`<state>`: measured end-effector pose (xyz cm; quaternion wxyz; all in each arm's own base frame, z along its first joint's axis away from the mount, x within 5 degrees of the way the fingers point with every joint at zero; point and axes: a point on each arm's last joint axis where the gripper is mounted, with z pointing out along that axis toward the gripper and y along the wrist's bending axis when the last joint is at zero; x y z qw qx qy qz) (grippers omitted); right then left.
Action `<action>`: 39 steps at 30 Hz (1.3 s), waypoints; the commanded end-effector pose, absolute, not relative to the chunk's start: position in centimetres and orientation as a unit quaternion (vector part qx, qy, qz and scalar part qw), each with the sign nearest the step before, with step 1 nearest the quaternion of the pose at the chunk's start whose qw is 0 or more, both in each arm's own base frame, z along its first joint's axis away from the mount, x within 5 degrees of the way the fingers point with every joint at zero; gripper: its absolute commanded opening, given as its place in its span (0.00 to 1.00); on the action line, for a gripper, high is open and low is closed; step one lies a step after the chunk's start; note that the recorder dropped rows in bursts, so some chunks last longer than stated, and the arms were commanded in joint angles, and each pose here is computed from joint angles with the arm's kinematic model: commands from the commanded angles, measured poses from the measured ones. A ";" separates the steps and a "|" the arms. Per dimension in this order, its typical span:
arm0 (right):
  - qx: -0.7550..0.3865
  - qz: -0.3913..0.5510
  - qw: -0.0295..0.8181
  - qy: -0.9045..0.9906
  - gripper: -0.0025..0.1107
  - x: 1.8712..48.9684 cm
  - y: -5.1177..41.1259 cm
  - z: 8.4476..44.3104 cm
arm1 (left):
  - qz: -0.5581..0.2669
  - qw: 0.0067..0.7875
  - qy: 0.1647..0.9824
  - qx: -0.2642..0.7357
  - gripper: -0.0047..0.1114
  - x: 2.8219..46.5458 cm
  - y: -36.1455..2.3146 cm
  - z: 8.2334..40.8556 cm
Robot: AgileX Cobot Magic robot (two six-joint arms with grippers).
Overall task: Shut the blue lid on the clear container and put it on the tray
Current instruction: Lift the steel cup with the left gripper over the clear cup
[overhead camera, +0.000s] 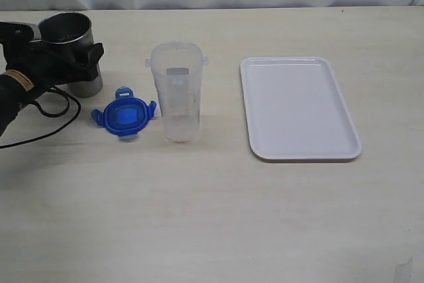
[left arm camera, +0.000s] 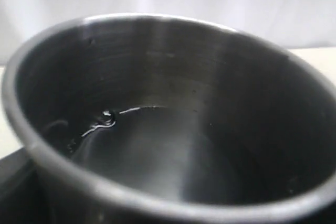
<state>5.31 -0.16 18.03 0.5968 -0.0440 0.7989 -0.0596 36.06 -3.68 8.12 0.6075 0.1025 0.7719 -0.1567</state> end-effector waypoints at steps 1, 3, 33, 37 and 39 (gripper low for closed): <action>-0.040 -0.059 0.600 0.797 0.06 5.3 -0.2 18.0 | -0.180 0.622 0.749 0.139 0.04 35.9 -5.5 10.4; -0.040 -0.059 0.600 0.797 0.06 5.3 -0.2 18.0 | -0.187 0.631 0.737 0.155 0.04 35.8 -6.7 11.3; -0.040 -0.059 0.600 0.797 0.06 5.3 -0.2 18.0 | -0.276 0.665 0.641 0.267 0.04 36.9 -11.6 16.8; -0.040 -0.059 0.600 0.797 0.06 5.3 -0.2 18.0 | -0.281 0.669 0.627 0.283 0.04 36.7 -11.8 17.0; -0.040 -0.059 0.600 0.797 0.06 5.3 -0.2 18.0 | -0.280 0.670 0.626 0.286 0.04 36.7 -11.8 17.0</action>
